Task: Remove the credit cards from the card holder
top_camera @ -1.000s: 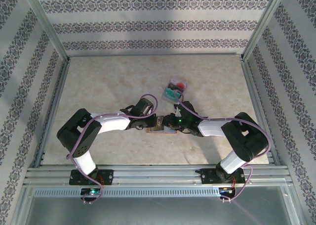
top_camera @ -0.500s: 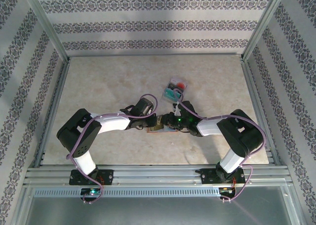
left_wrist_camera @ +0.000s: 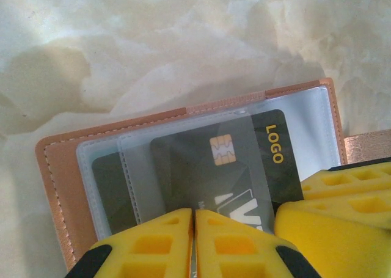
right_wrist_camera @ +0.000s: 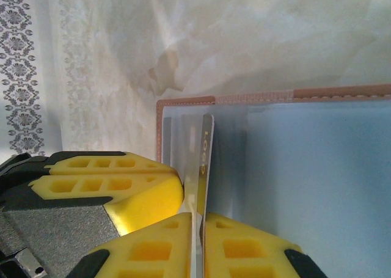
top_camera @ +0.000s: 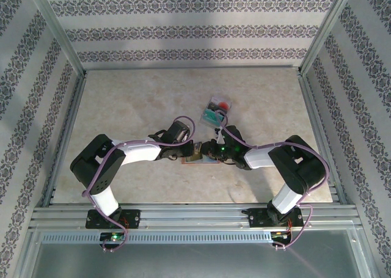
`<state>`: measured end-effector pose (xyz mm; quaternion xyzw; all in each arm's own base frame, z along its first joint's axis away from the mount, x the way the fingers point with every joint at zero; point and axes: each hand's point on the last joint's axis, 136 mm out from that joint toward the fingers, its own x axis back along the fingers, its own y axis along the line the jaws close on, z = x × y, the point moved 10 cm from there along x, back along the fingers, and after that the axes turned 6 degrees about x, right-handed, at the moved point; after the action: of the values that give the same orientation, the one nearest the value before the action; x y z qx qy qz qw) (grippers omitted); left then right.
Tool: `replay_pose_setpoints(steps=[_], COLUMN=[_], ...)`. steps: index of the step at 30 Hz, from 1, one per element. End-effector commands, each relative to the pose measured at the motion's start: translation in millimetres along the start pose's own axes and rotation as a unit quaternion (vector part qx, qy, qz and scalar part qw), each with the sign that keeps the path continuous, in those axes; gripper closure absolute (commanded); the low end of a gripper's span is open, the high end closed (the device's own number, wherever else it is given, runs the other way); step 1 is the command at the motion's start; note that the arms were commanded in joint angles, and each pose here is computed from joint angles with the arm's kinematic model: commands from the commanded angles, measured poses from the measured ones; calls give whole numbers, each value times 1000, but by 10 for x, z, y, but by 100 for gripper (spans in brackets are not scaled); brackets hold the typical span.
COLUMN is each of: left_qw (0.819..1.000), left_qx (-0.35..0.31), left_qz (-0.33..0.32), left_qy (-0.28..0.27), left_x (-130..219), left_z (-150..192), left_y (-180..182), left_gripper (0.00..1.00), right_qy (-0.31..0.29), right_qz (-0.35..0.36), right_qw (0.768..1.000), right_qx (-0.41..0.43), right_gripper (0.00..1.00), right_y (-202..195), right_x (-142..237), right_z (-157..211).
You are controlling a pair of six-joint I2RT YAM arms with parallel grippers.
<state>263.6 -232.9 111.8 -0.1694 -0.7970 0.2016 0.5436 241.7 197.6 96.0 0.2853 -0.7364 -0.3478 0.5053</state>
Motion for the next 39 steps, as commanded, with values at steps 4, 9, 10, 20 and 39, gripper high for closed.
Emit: replay_pose_setpoints(steps=[4,9,10,20,39], left_qw=[999,999,999,999,997], left_qx=[12,14,14,4,-43], left_qz=[-41,-47,-48,-38,-47], left_qy=[7,3,3,-4,-45], left_x=[26,53,53,107,415], left_z=[79,76,80,45,-161], left_y=[178,212,221,176,-18], left_gripper=[88,87,87,78,32], right_qy=[-18,-20,-20,-14,-12], right_qz=[-34,-28,-27,-18,2], right_qw=[999,999,999,1000,1000], right_qx=[16,15,15,11,21], right_gripper=[89,90,91,93,95], right_y=[82,63,56,11,81], right_x=[92,110,112,93,159], right_z=[-42,-36,-36,-19,-44])
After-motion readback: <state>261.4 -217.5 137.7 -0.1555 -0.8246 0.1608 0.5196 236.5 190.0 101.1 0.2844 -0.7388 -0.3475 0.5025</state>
